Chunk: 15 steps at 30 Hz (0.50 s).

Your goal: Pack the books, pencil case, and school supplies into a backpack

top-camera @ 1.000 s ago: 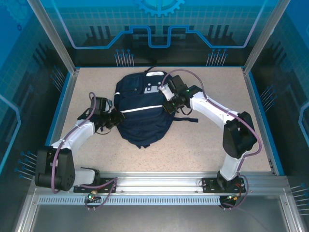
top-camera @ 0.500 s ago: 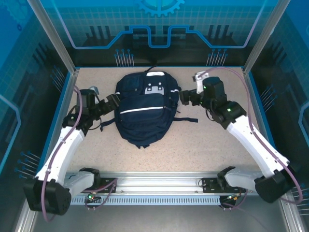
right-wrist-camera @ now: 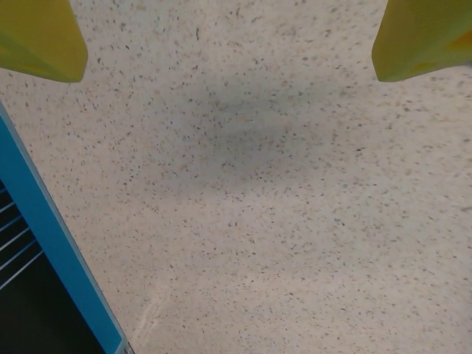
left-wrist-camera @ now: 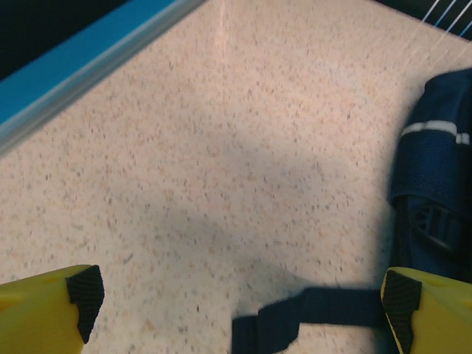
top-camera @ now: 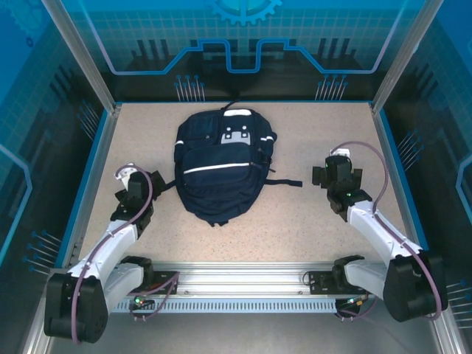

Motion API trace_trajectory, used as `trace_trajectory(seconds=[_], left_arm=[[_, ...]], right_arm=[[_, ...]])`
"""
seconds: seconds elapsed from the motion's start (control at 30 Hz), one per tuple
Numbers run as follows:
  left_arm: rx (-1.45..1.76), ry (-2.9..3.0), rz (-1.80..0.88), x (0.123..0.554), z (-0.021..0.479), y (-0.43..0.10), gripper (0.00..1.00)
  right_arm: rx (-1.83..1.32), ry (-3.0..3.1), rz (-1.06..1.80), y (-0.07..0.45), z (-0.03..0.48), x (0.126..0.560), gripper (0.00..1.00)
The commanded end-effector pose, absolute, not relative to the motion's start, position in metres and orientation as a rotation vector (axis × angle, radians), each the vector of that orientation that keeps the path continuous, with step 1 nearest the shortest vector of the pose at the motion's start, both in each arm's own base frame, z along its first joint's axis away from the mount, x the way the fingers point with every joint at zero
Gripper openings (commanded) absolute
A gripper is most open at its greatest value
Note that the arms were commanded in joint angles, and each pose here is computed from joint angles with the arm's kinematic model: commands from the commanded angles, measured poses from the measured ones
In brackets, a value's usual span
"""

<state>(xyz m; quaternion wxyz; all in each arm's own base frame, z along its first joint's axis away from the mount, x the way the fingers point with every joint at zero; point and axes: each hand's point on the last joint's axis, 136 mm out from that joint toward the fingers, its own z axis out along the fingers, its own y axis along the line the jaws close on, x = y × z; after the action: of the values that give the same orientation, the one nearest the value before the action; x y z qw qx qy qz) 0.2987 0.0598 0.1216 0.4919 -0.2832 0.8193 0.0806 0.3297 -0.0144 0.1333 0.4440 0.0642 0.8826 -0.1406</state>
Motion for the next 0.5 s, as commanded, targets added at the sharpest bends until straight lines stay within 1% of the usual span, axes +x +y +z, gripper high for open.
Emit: trace_trajectory(seconds=[0.0, 0.27, 0.47], left_arm=[[-0.595, 1.818, 0.229, 0.319, 0.149, 0.066, 0.99], [-0.335, 1.812, 0.146, 0.346, 0.128, 0.037, 0.99], [-0.18, 1.776, 0.027, 0.363, 0.131, 0.009, 0.99]], right_arm=[[0.148, 2.048, -0.34, -0.015, 0.142, 0.35, 1.0], [0.029, 1.987, -0.229, 0.004, 0.119, 0.368, 1.0], [-0.057, 1.912, -0.164, 0.017, 0.126, 0.374, 1.0]])
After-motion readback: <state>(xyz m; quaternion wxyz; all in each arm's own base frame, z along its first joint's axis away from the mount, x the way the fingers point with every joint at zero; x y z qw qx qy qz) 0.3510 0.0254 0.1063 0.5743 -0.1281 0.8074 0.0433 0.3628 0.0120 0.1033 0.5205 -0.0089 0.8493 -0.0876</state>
